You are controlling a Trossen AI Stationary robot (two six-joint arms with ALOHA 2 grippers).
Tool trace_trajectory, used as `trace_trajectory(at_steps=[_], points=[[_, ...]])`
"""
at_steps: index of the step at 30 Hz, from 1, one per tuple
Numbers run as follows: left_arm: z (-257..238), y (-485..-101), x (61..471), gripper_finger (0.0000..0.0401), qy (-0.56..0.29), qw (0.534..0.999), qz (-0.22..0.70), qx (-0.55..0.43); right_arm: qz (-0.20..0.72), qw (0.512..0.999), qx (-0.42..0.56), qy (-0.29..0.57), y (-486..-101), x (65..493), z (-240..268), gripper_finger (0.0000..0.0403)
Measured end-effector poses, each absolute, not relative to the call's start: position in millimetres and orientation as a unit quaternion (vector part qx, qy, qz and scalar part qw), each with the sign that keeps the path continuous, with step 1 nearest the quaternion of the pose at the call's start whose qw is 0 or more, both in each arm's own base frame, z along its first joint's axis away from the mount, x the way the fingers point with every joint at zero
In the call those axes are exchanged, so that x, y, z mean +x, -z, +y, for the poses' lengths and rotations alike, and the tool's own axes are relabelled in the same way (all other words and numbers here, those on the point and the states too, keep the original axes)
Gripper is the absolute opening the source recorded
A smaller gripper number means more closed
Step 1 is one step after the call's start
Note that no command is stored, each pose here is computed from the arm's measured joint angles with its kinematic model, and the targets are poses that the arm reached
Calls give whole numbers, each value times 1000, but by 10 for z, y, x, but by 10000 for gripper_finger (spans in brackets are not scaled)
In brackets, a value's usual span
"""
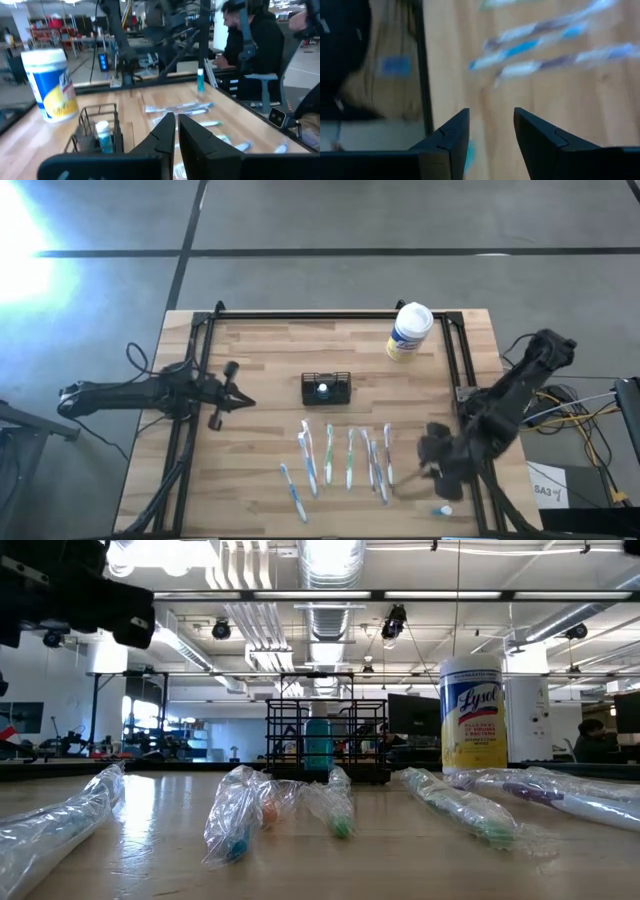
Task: Pick & Place toothbrushing station
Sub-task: Put the mouthwash bottle into the black wire organizer
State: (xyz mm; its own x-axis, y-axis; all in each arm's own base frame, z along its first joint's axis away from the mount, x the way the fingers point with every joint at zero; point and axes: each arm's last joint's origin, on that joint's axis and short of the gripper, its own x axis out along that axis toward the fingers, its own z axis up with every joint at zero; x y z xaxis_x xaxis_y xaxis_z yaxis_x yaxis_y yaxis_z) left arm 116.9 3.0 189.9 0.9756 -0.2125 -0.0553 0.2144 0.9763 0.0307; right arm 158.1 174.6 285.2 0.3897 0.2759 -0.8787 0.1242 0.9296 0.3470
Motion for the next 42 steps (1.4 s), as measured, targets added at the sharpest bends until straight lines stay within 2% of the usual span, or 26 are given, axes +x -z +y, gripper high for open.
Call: trace_trajectory(at_steps=[7, 11, 19, 25, 32, 42], points=[[30, -1867, 1169, 28, 107, 994, 33, 13, 601, 785, 150, -17, -3022, 1682, 2343, 151], [30, -1868, 1169, 22, 107, 994, 33, 13, 622, 774, 117, -8, -2919, 1738, 2641, 151], [30, -1869, 1169, 10, 108, 993, 32, 17, 652, 748, 102, 75, -2687, 1676, 3017, 151], [25, -1867, 1167, 9, 116, 993, 32, 19, 650, 738, 113, 145, -2577, 1479, 3115, 151], [11, -1867, 1165, 11, 138, 990, 32, 14, 630, 744, 150, 166, -2557, 1326, 3218, 153], [12, -1868, 1165, 12, 138, 990, 32, 15, 627, 762, 53, 152, -2459, 1276, 3196, 211]])
